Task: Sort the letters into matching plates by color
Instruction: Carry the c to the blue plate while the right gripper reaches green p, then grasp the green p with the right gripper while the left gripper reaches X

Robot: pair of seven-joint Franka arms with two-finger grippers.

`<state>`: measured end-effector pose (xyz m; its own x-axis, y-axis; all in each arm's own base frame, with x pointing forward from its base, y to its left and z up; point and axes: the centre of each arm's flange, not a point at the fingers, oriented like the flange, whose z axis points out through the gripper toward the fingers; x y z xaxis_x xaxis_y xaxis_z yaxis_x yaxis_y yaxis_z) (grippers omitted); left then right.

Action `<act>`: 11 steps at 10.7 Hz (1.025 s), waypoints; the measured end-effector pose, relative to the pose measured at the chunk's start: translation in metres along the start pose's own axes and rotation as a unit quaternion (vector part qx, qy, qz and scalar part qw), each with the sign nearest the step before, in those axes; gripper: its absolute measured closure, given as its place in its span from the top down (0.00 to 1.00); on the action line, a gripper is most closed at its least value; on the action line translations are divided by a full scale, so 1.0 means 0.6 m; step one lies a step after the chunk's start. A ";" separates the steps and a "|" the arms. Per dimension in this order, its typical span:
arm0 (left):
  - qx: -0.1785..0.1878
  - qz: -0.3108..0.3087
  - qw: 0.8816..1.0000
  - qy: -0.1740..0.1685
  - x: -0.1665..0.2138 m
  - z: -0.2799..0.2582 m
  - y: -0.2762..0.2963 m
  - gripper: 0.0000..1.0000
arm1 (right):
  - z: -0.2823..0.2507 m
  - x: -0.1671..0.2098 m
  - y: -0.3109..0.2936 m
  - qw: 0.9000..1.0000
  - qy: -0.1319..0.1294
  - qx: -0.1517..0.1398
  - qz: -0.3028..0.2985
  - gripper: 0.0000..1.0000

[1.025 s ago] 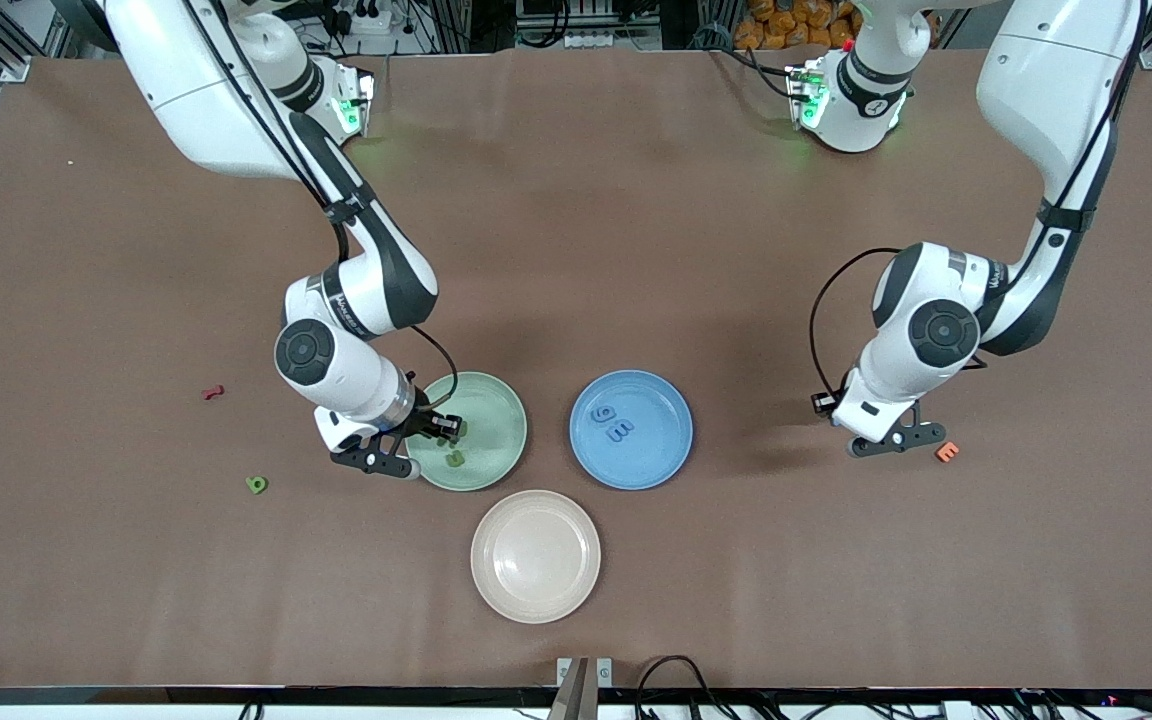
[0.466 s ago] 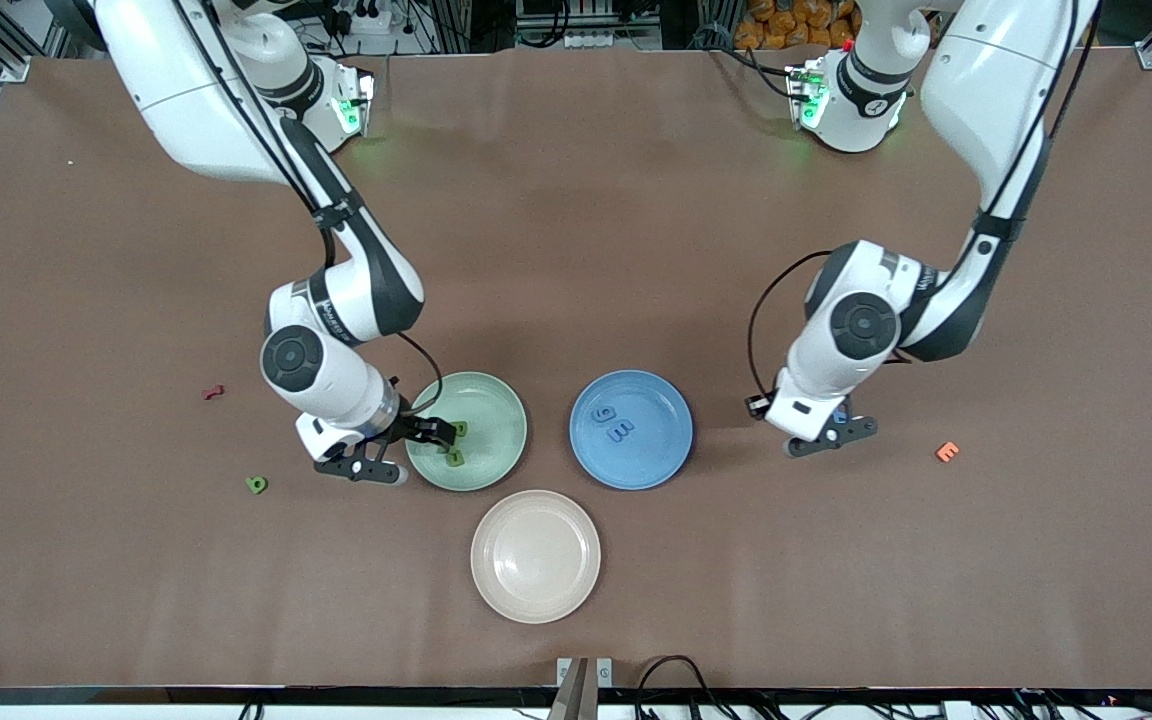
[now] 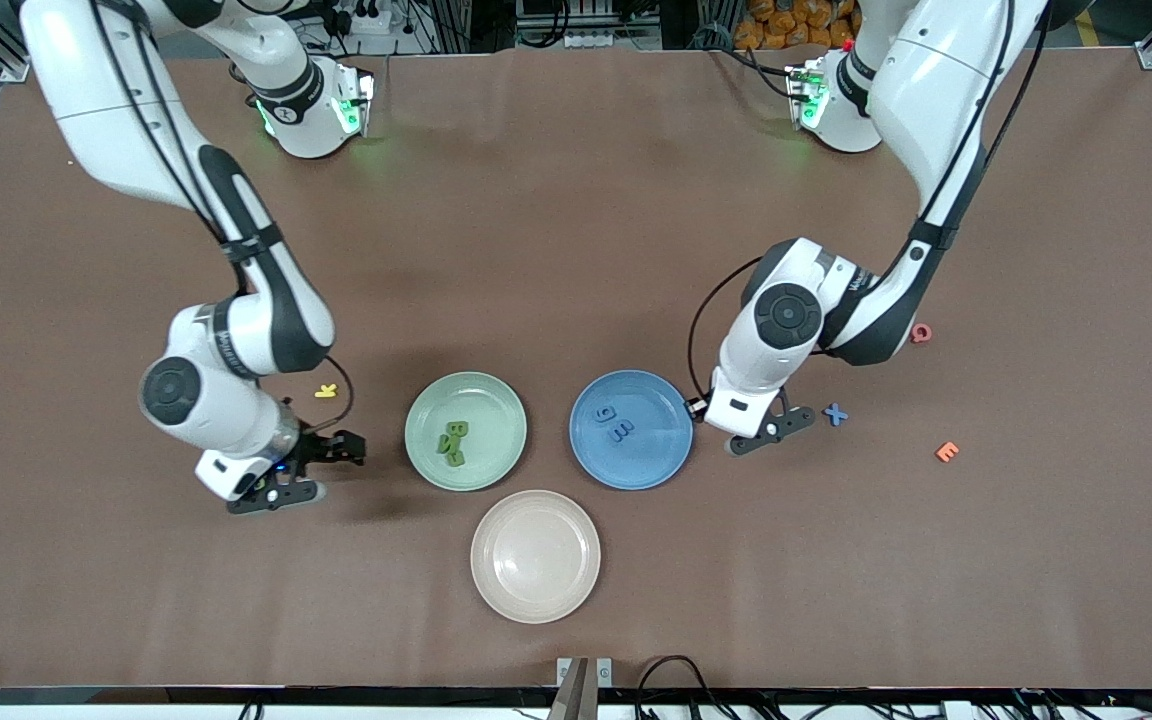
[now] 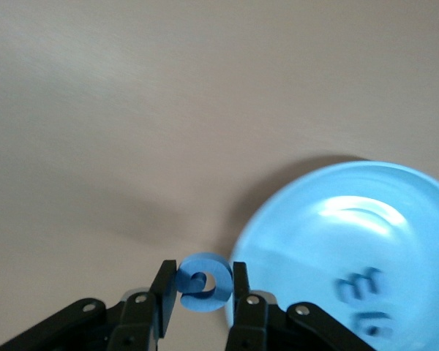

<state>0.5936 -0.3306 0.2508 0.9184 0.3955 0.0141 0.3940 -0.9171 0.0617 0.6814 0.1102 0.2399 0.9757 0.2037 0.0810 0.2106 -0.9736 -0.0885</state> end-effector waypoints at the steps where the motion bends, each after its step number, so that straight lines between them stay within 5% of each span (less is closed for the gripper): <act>1: -0.009 -0.009 1.000 -0.002 -0.014 -0.001 0.029 0.35 | -0.005 -0.002 0.039 0.999 0.002 -0.002 -0.044 1.00; 6: -0.020 -0.015 1.000 -0.002 -0.037 0.013 0.079 0.37 | -0.013 -0.013 0.130 0.970 0.003 -0.006 -0.243 1.00; 11: -0.020 -0.017 1.000 0.002 -0.023 0.011 0.073 1.00 | 0.005 -0.044 0.239 0.946 -0.009 -0.002 -0.324 1.00</act>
<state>0.5980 -0.3763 0.2470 0.9044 0.4263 0.0148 0.4227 -0.9004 0.1027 0.6860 -0.0343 0.2224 0.6434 0.7590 0.0996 0.7640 -0.6448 -0.0227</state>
